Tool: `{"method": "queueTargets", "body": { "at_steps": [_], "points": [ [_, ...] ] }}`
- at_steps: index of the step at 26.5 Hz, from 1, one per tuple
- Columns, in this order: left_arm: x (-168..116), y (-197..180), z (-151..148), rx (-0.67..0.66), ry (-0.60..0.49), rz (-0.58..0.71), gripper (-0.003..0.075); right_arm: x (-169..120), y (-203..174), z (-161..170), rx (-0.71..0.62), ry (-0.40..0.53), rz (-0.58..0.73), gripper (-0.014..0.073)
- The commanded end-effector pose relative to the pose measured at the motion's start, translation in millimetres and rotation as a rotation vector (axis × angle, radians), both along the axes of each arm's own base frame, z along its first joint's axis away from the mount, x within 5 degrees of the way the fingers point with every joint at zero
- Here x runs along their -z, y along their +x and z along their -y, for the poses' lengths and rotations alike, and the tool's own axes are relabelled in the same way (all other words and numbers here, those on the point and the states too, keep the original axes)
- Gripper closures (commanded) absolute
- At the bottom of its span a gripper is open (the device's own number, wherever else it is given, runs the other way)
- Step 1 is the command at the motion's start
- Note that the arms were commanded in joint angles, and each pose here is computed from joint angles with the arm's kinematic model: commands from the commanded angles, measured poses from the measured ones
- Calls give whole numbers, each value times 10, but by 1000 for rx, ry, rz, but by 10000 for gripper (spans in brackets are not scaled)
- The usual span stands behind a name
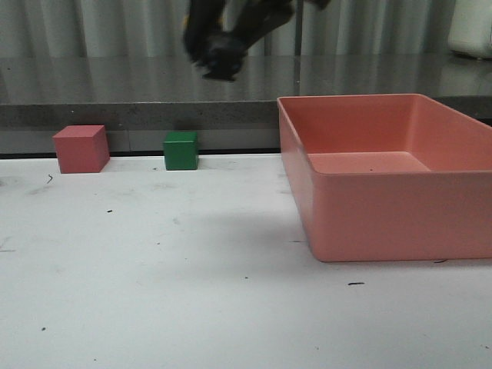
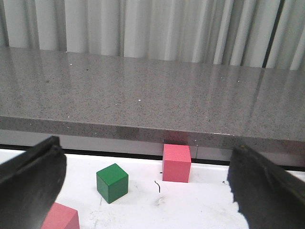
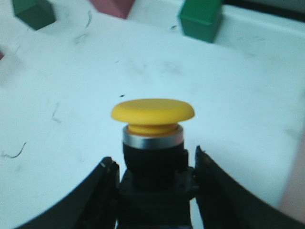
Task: Place and stand button with both arms
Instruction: 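Lift the button out of the bin and carry it toward the cubes, then lower the button onto the table and open the right gripper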
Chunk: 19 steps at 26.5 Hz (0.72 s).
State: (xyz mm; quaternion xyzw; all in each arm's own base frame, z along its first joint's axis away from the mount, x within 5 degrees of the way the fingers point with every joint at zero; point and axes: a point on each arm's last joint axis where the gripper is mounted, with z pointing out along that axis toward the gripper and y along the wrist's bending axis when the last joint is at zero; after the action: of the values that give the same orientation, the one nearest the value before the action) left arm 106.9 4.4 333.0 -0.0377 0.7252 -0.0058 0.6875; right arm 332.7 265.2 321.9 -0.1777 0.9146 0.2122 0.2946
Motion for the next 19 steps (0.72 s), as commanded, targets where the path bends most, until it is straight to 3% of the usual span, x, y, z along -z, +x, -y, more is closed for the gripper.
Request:
{"method": "queueTargets", "body": {
  "at_steps": [1,7,13,19],
  "points": [
    [-181,3,6,7,-2,108,60,-113,-29,-319,-39,110,55,401],
    [-179,3,6,7,-2,106,60,322,97,-629,-11,181,-85,401],
    [-179,3,6,7,-2,106,60,731,240,-665,99,182,-212,401],
    [-179,3,6,7,-2,106,60,916,305,-697,163,201,-253,401]
  ]
}}
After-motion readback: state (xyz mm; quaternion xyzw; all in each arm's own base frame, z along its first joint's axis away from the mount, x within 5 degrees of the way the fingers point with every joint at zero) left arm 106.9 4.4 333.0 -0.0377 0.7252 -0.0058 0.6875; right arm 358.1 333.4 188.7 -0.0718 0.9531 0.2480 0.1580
